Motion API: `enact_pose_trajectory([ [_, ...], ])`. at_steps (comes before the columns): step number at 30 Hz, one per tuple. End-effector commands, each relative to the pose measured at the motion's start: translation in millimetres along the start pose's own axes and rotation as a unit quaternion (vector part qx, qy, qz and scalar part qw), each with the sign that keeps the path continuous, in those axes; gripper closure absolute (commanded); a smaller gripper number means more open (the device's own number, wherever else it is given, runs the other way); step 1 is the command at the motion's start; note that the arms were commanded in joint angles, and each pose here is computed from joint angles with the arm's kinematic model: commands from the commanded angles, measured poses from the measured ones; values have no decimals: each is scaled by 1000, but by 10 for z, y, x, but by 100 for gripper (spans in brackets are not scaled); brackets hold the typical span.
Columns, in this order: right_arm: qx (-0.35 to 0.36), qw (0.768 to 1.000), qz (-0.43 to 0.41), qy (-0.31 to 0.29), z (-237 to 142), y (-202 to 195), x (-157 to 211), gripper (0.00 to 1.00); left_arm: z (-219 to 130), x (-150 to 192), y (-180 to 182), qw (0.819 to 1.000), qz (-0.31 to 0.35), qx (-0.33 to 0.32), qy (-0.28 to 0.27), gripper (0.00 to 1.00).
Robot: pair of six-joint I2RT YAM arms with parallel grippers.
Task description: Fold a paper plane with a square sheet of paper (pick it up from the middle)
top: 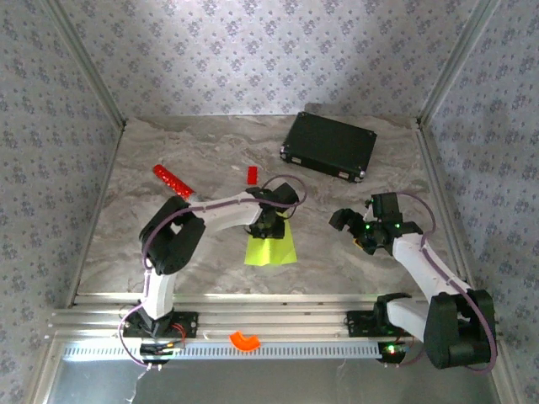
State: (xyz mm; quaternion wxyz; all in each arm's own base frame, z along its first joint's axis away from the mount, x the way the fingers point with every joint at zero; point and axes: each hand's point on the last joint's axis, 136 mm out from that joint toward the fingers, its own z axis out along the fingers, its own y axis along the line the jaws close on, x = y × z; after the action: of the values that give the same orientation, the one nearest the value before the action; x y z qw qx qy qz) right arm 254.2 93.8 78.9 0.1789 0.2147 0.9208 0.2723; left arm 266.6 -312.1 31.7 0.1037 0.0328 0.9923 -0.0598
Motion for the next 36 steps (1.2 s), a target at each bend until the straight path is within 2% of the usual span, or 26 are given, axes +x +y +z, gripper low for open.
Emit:
enact_pose_trajectory([
  [1, 8, 1000, 9, 3, -13, -40, 56, 1, -257, -196, -218, 996, -18, 80, -34, 57],
  [4, 5, 1000, 10, 0, -32, -18, 32, 1, -343, -235, -352, 989, -29, 143, -30, 57],
  [8, 1, 1000, 11, -6, -62, 24, 0, 1, -518, -250, -643, 966, -30, 255, -22, 57],
  [12, -3, 1000, 12, -14, -113, 71, -40, 1, -670, -262, -773, 953, -18, 302, -18, 57],
  [18, -13, 999, 16, -30, -179, 136, -96, 1, -652, -258, -787, 937, -39, 348, -4, 57],
  [20, -15, 999, 15, -31, -186, 148, -99, 1, -607, -249, -741, 936, -48, 348, -3, 57],
  [26, -45, 999, 4, -22, -170, 272, -78, 1, -346, -174, -493, 956, -60, 286, 3, 56],
  [29, -72, 997, -12, -19, -166, 425, -69, 1, -235, -122, -411, 959, -69, 273, 9, 55],
  [36, -82, 993, -84, -20, -139, 702, 16, 1, -110, -88, -278, 961, -94, 261, 2, 52],
])
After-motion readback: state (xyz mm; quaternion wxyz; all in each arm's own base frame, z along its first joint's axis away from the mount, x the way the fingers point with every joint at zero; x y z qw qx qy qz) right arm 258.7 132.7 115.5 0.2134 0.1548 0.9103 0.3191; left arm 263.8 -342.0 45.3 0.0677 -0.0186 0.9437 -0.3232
